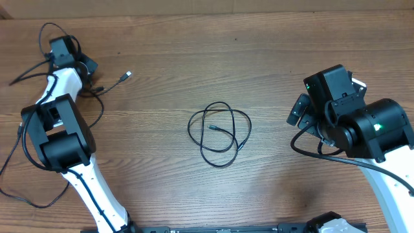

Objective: Untangle cables

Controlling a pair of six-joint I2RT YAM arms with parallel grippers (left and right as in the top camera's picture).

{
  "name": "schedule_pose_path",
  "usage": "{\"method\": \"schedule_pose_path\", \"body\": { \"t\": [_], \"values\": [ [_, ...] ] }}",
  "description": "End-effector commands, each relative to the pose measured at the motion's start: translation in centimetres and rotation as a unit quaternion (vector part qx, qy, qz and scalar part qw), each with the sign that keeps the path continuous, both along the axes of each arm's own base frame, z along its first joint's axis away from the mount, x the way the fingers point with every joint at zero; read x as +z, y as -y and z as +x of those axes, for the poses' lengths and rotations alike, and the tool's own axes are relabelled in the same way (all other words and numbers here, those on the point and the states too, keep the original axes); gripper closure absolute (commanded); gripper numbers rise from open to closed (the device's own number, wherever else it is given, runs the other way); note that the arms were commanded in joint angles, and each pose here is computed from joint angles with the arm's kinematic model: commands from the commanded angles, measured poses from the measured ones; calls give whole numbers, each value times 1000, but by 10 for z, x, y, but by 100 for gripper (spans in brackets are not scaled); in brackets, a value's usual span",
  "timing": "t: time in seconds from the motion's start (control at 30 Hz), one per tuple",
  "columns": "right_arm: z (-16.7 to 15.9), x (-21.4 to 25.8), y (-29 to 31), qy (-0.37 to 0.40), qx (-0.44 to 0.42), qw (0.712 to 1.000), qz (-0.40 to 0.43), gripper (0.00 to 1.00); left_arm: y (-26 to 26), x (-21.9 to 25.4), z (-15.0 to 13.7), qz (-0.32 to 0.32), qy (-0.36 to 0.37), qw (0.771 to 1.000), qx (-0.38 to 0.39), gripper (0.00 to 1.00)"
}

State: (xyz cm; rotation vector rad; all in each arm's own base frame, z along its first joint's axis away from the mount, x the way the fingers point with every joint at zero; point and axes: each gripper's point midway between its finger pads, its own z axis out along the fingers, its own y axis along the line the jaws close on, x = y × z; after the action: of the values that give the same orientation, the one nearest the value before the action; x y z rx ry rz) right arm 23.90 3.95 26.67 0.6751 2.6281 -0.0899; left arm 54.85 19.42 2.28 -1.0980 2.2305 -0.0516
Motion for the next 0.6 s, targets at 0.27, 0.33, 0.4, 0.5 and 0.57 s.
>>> {"method": "schedule_pose_path", "body": {
  "t": [0.27, 0.33, 0.4, 0.5, 0.57],
  "values": [
    [0, 1, 1, 3, -2, 1000, 0, 0, 44, 156, -13, -11, 60, 995, -73, 96],
    [0, 1, 1, 3, -2, 1000, 0, 0, 50, 154, -32, -36, 30, 997, -58, 96],
    [0, 1, 1, 3, -2, 1000, 0, 0, 56, 142, -48, -66, -5, 997, -34, 95],
    [0, 1, 1, 3, -2, 1000, 0, 0, 68, 118, -62, -106, -43, 993, 1, 96],
    [0, 1, 1, 3, -2, 1000, 0, 0, 78, 95, -70, -118, -68, 991, 13, 95]
  ]
}}
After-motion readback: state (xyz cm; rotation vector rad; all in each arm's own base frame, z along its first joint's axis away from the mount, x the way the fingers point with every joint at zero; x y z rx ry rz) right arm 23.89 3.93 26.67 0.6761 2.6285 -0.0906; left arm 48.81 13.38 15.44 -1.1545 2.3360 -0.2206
